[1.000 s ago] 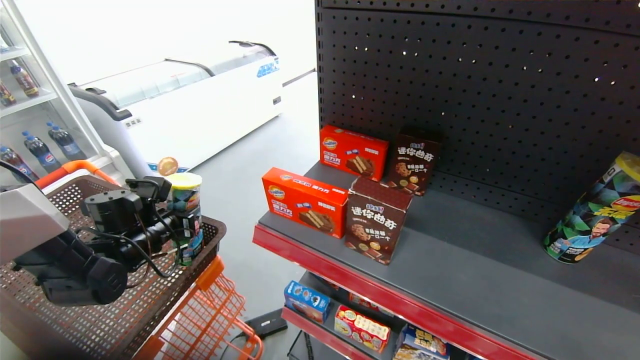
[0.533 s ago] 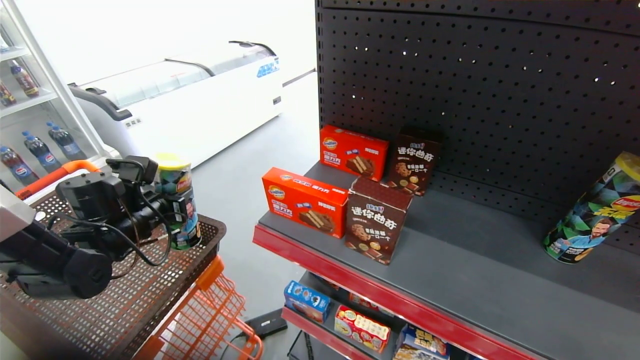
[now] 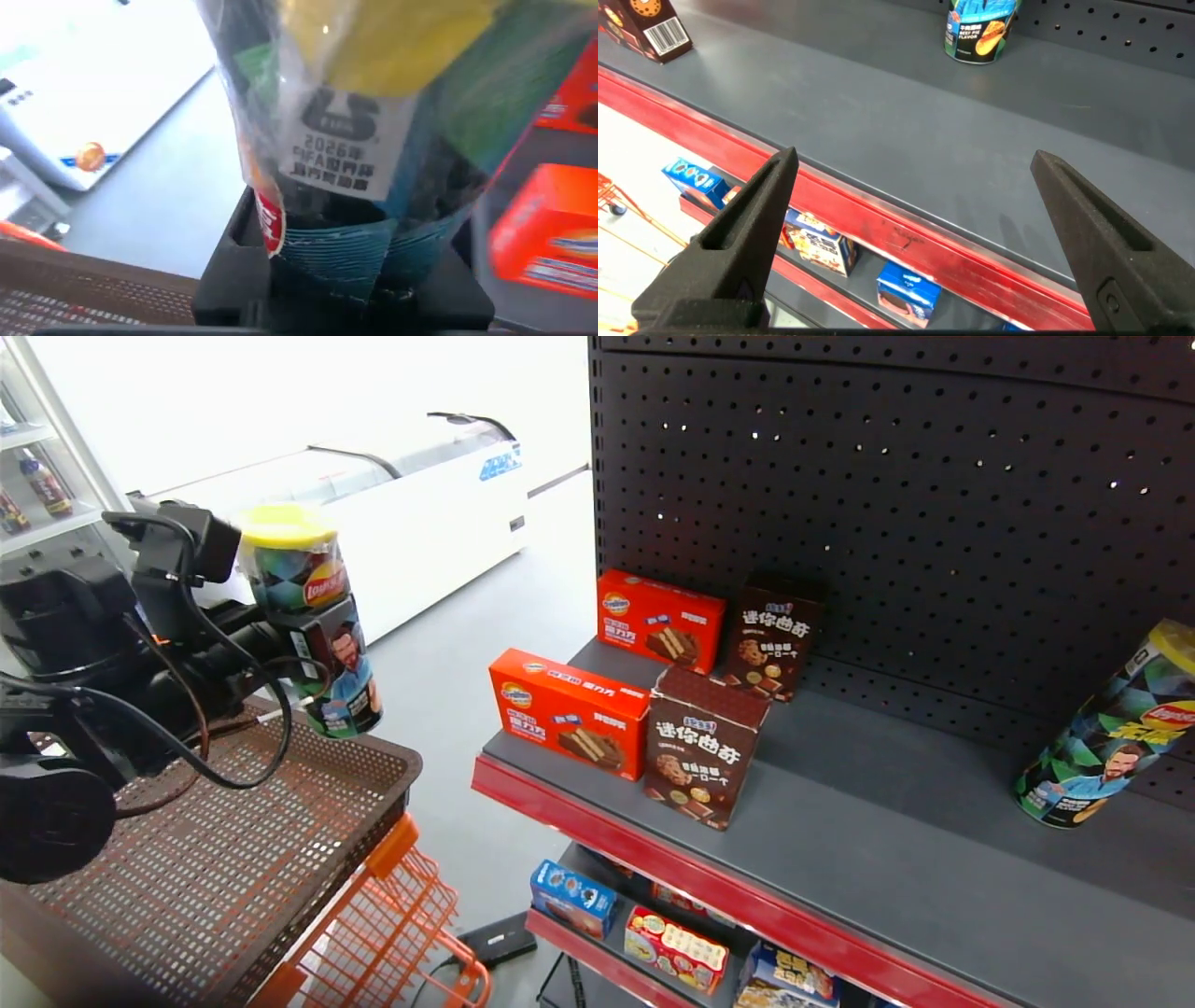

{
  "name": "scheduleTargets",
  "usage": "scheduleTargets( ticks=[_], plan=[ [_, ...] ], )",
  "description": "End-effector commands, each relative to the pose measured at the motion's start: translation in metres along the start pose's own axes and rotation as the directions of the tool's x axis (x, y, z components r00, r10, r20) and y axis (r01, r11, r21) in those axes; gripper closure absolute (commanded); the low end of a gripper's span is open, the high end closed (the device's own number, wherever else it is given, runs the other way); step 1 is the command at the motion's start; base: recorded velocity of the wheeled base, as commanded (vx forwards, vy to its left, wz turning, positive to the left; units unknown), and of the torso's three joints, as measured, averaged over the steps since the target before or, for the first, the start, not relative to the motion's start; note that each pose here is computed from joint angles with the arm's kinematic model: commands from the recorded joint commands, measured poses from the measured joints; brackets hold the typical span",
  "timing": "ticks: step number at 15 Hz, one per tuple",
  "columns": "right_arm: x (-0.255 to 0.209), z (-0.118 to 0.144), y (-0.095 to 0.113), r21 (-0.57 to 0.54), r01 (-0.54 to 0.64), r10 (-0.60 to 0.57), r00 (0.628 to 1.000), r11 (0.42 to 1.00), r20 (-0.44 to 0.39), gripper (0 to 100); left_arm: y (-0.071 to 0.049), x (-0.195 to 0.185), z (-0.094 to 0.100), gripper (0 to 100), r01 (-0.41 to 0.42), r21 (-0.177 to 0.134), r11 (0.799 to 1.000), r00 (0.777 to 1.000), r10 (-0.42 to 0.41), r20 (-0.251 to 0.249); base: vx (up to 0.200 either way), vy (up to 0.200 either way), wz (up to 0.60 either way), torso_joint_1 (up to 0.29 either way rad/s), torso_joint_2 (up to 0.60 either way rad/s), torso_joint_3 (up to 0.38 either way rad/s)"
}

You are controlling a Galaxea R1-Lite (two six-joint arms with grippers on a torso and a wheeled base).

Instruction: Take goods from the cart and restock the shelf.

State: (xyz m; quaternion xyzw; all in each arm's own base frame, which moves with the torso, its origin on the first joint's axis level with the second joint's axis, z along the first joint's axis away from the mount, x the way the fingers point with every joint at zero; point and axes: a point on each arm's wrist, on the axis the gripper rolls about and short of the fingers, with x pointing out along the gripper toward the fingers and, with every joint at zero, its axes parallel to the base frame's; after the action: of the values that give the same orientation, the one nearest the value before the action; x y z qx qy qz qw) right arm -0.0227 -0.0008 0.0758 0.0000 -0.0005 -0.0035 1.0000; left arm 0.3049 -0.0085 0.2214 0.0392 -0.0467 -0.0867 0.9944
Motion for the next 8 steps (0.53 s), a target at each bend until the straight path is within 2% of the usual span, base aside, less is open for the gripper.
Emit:
scheduleTargets(
  ticks=[1,4,7,8],
  plan=[
    [0.0,0.0,0.0,0.0,0.001,-0.001,1.0,1.0,-0.001,0,-0.024,-0.032,0.054,100,0.088,-0.023,0.996,0.992,-0.085,0.097,0.0,0.0,0.0,0.0,0.0,0.0],
    [0.0,0.0,0.0,0.0,0.001,-0.001,1.0,1.0,-0.001,0,-0.049,-0.047,0.064,100,0.183,-0.035,0.983,0.979,-0.179,0.093,0.0,0.0,0.0,0.0,0.0,0.0],
    [0.0,0.0,0.0,0.0,-0.001,0.001,1.0,1.0,-0.001,0,-0.074,-0.064,0.072,100,0.299,-0.099,0.949,0.95,-0.286,0.126,0.0,0.0,0.0,0.0,0.0,0.0],
    [0.0,0.0,0.0,0.0,0.001,-0.001,1.0,1.0,-0.001,0,-0.076,-0.065,0.074,100,0.312,-0.103,0.944,0.945,-0.298,0.133,0.0,0.0,0.0,0.0,0.0,0.0]
  ],
)
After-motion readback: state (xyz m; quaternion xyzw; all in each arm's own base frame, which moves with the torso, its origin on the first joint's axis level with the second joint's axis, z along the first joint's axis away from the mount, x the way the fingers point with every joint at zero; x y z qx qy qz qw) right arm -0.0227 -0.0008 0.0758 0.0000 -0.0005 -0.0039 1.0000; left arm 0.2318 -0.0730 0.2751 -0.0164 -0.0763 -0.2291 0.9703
